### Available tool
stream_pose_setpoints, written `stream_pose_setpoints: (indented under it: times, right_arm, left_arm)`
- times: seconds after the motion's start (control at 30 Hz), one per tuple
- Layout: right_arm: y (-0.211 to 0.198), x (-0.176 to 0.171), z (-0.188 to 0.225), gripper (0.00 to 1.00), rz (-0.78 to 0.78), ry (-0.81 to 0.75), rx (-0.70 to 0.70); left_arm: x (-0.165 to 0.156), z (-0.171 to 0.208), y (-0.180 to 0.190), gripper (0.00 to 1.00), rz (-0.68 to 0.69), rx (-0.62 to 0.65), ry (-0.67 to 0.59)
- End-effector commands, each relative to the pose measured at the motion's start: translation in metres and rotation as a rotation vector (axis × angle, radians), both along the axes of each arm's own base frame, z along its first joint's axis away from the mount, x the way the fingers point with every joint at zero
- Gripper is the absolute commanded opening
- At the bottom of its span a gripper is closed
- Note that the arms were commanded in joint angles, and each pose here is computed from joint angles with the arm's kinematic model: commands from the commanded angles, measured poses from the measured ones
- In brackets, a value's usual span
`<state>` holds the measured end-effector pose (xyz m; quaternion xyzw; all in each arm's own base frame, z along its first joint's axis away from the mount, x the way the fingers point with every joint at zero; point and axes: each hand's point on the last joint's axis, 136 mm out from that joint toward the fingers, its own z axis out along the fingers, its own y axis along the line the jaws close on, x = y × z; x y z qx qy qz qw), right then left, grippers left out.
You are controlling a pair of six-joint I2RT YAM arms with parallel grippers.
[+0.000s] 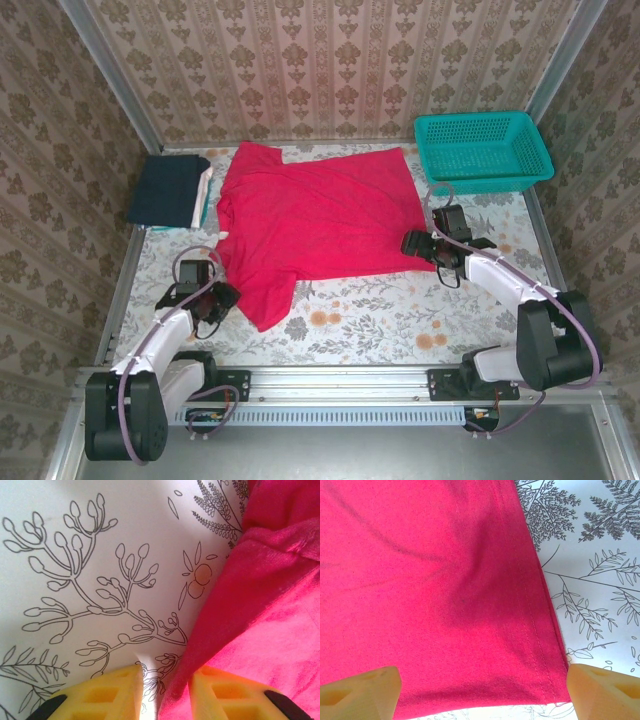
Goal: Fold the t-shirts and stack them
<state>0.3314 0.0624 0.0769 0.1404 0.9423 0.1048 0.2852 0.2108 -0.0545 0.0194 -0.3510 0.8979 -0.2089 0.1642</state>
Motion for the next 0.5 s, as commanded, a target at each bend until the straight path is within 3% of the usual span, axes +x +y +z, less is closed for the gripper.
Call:
stream_pose_setpoints:
  times: [0.0,0.47]
  right_arm:
    - [0.006,0.006,0.005,0.87,0.002,-0.013,0.037]
    - [0.006,0.007,0.003,0.87,0.000,-0.012,0.042]
  left_arm:
    - [0.012,0.010,-0.005,0.32,-0.006,-0.034,-0.061]
    - [0.019,0.015,-0.006,0.39,-0.028,-0.025,-0.092]
